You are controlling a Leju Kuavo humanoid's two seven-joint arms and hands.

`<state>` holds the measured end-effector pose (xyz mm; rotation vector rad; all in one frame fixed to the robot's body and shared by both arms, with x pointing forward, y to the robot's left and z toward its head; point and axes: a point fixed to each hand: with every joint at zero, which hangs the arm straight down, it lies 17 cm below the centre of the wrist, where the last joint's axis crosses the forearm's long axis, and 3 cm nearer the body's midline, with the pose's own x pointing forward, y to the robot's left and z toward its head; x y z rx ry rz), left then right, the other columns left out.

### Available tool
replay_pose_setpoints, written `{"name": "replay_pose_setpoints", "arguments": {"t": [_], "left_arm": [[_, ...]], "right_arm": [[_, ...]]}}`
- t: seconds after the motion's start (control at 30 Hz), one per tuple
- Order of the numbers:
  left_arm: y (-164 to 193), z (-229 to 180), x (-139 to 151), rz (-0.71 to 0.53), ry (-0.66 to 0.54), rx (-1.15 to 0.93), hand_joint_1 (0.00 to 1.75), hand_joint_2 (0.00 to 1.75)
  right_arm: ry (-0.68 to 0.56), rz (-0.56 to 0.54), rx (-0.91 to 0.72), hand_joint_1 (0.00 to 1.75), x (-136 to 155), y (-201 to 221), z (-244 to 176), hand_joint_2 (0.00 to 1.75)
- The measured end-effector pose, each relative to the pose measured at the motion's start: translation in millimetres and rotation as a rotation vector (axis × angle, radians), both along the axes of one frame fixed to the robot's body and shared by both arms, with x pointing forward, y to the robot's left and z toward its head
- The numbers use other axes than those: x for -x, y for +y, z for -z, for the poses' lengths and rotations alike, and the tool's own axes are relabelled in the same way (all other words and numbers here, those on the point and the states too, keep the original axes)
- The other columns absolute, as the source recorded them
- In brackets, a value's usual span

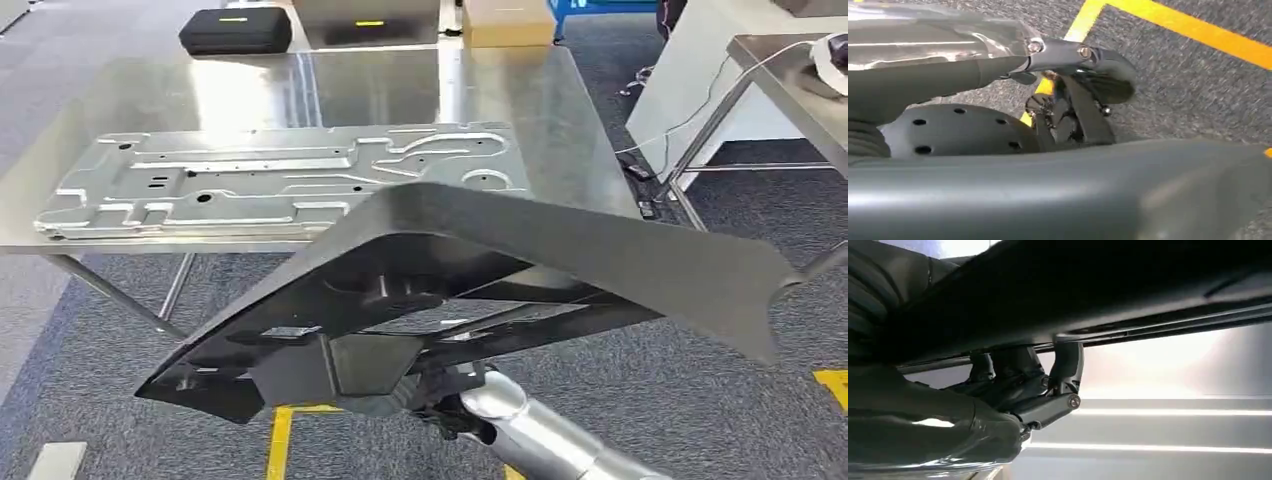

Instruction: Take the parts from the cabinet and place them on the table.

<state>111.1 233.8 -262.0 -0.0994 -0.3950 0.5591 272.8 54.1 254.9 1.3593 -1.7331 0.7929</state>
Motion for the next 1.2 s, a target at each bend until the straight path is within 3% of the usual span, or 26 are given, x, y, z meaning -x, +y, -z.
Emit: {"name": "replay_pose_setpoints", "arguments": {"t": [1.2], "left_arm": [[4.7, -1.0, -5.6, -0.003, -0.013, -0.008, 0.00, 1.75]], "right_arm": [[-0.022, -0.012, 0.000, 1.75, -4.5, 0.1, -6.8, 1.75]]}}
